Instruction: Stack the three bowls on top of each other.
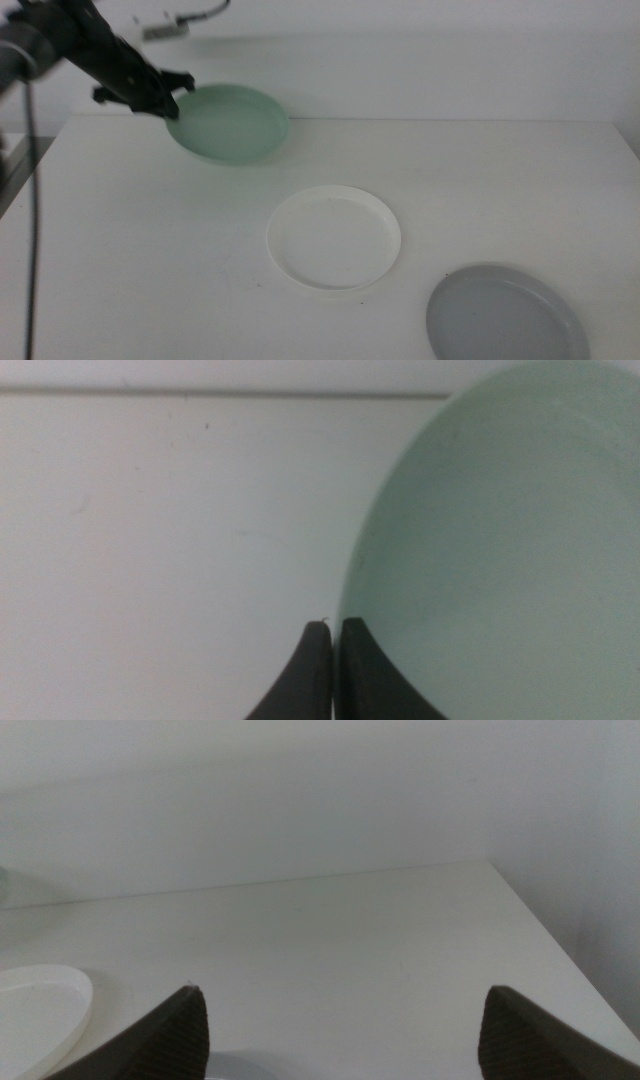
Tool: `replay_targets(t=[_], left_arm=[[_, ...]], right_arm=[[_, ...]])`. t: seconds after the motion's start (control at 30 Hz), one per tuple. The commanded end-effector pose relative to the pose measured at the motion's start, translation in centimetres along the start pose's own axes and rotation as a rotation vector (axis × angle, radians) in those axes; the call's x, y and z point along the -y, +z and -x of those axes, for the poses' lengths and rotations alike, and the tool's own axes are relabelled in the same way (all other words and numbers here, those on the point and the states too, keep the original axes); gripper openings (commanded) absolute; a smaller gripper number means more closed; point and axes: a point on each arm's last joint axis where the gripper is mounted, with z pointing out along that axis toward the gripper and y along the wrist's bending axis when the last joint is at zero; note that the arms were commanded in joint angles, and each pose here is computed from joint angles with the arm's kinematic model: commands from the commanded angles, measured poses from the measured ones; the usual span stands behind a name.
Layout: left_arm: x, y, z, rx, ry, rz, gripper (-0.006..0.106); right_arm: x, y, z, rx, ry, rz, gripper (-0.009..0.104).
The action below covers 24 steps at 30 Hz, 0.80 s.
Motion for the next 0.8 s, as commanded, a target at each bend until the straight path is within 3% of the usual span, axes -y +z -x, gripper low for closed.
replay_targets(t=[0.0,0.2,0.33,0.57,0.77], left_arm=[[1.2,-3.7,0.0,0.053,0.019,-0.015,-0.002],[3.9,-8.8,-5.3,0.124,-0.032,-0.048,-0.002],[7.4,-10.4,-8.7,0.130,0.011,-0.072,-0.002],[12.6,-8.5,-11.8,0.038,0.070,-0.139,-0.002],[14.3,-5.7,-12.3,0.037,0.086,-0.144,-0.002]], right_arm=[[0.0,0.0,0.0,0.011,-0.009,-0.002,0.093],[0.0,0.0,0.0,0.011,-0.009,-0.002,0.093],[0.0,0.0,0.0,0.011,-0.009,-0.002,0.093],[0.0,0.0,0.0,0.011,-0.009,-0.002,0.093],[0.0,0.0,0.0,0.011,-0.009,-0.002,0.093]])
